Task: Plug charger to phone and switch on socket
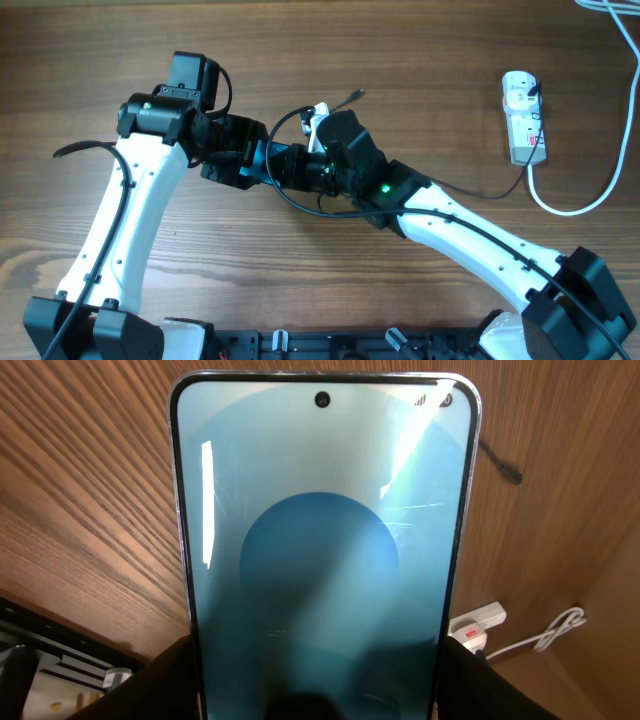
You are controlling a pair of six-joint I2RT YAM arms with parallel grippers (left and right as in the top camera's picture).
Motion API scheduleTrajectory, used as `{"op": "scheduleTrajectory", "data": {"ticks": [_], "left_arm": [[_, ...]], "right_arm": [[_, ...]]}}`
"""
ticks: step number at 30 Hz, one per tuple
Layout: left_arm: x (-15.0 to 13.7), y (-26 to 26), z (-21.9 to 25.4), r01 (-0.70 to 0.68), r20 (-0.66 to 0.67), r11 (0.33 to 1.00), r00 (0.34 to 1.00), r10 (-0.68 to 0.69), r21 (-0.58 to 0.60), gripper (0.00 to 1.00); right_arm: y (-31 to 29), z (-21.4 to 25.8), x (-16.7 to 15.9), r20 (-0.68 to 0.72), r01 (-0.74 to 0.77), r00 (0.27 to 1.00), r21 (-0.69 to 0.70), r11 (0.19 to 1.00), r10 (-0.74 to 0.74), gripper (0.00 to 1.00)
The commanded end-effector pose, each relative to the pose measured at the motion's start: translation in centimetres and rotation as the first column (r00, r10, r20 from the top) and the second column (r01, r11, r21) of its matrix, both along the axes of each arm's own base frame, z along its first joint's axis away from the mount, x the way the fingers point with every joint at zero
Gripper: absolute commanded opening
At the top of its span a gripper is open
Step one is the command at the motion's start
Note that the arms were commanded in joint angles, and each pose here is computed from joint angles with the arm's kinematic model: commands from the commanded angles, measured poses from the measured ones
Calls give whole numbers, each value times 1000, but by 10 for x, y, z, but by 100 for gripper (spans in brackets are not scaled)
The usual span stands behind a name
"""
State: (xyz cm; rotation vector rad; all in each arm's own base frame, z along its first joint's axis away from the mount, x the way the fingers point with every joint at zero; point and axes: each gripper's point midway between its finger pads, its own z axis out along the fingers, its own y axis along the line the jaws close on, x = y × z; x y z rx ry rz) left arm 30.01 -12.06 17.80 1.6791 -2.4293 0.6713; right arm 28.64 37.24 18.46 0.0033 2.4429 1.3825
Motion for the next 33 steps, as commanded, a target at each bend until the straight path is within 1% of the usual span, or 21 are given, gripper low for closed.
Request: {"op": "scheduleTrajectory", "data": {"ticks": [1,2,3,7,9,10,12,15,18,20,21,23,24,26,28,30,31,32,33], "left_arm": [[-1,-9,10,16,18,999,1000,-15,-39,86],[-1,-9,10,16,18,999,1000,-15,-39,98],[-1,-9,10,16,18,999,1000,-15,-39,100],[0,-9,10,16,19,999,1000,-15,-39,100],[2,-8,10,26,35,999,999,-25,-28,100],[8,-9,12,77,90,997,993,-75,-20,100],[26,-16,21,198,232,980,954,-191,-6,100],[39,-23,29,221,307,975,930,-204,-24,100],[53,-40,48,273,410,957,887,-211,-97,100],[59,-46,57,295,458,948,864,-211,-118,100],[62,-49,62,308,481,942,851,-210,-134,96],[64,-55,69,332,509,930,834,-212,-157,92],[67,-55,72,336,526,929,824,-210,-156,89],[70,-56,75,328,536,930,822,-194,-166,87],[70,-56,76,302,517,934,840,-166,-189,85],[72,-57,77,302,522,934,837,-165,-189,83],[71,-57,76,302,522,934,837,-165,-189,83],[71,-57,76,302,521,934,837,-165,-190,83],[71,-57,76,302,521,934,838,-165,-189,80]], "right_arm": [[11,23,-10,2,-65,998,73,995,65,5],[11,23,-10,1,-65,998,72,995,65,5],[11,23,-9,0,-63,998,71,995,64,5],[4,21,-2,-8,-47,999,69,997,47,5],[-7,20,12,-14,-7,1000,67,998,8,5],[-15,21,20,-24,17,1000,72,997,-15,5],[-40,20,41,-57,75,996,77,994,-71,4],[-76,25,63,-93,124,989,104,987,-115,4],[-123,52,83,-81,173,984,177,969,-161,4],[-146,71,89,-51,201,979,209,957,-195,4],[-158,81,89,-51,231,973,222,947,-225,4],[-174,96,85,-157,363,930,238,901,-334,4],[-176,96,81,-260,441,888,238,866,-380,4],[-169,89,77,-489,601,748,211,771,-449,5],[-152,79,75,-603,686,640,170,707,-475,5],[-129,71,71,-662,737,566,139,661,-491,5],[-118,73,71,-654,735,578,158,660,-487,5],[-105,79,71,-636,720,609,195,666,-473,5],[-95,84,69,-642,714,620,221,664,-452,5]]}}
